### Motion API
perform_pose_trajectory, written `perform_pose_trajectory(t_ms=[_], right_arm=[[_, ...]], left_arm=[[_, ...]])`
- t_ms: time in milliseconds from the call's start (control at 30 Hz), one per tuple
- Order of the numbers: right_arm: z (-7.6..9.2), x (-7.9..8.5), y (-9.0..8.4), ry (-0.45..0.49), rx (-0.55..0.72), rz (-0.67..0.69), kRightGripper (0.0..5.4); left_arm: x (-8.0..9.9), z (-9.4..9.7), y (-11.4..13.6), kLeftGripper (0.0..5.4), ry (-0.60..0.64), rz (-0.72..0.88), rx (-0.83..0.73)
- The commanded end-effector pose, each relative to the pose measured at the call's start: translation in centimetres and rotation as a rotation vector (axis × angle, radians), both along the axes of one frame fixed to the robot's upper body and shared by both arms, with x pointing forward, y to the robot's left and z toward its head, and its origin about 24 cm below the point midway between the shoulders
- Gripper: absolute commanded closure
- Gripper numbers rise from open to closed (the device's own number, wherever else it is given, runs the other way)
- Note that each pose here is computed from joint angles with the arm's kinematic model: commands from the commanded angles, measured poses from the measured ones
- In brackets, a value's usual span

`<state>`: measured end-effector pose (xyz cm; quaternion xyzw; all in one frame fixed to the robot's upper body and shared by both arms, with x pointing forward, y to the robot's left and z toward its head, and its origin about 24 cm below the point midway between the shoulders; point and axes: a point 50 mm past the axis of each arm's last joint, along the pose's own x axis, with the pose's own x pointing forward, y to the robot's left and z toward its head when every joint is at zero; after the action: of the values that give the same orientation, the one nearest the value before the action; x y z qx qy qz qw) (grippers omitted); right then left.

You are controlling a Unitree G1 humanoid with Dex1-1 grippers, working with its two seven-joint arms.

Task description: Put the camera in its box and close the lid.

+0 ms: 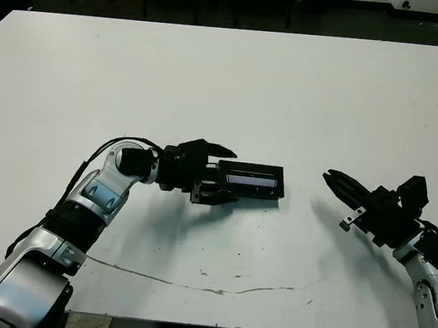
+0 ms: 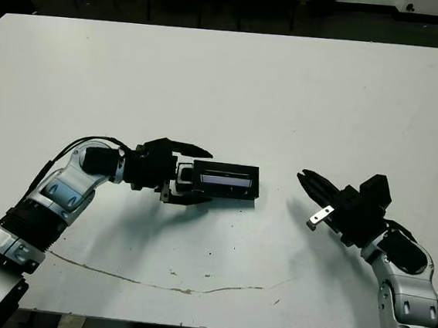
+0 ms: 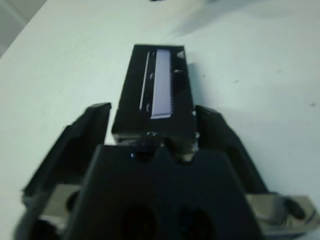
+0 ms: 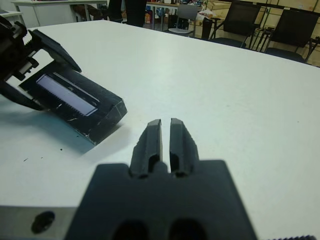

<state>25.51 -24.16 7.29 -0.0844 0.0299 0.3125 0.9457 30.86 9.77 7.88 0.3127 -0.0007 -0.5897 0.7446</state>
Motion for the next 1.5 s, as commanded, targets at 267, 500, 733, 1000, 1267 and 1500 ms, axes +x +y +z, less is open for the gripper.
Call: perform_pose_trajectory(t_ms=[267, 500, 733, 1000, 1267, 1500], right_arm=[[-0.4, -0.1, -0.2, 0.019, 0.006, -0.001, 5.4], [-0.5, -0.1, -0.2, 0.018, 0.007, 0.001, 5.4], [-0.2, -0.2, -0.1, 0.018, -0.019, -0.01, 5.4], [-0.1, -0.2, 0.0, 0.025, -0.024, -0.01, 5.4], [0.2, -0.3, 0.1, 0.061, -0.026, -0.032, 5.4], [0.4, -0.2, 0.3, 0.049, -0.036, -0.027, 5.4]], left_arm=[[-0.2, -1.7, 0.4, 2.7, -0.011, 0.053, 0.051], [-0.2, -1.8, 0.4, 2.7, -0.005, 0.049, 0.033], [-0.4, -1.0, 0.7, 2.7, 0.036, 0.067, -0.062], [0.3, 0.6, 3.7, 2.7, 0.116, 0.181, -0.234], [1.1, 1.3, 7.4, 2.7, 0.162, 0.297, -0.291], [2.1, 1.4, 9.4, 2.7, 0.215, 0.312, -0.21]])
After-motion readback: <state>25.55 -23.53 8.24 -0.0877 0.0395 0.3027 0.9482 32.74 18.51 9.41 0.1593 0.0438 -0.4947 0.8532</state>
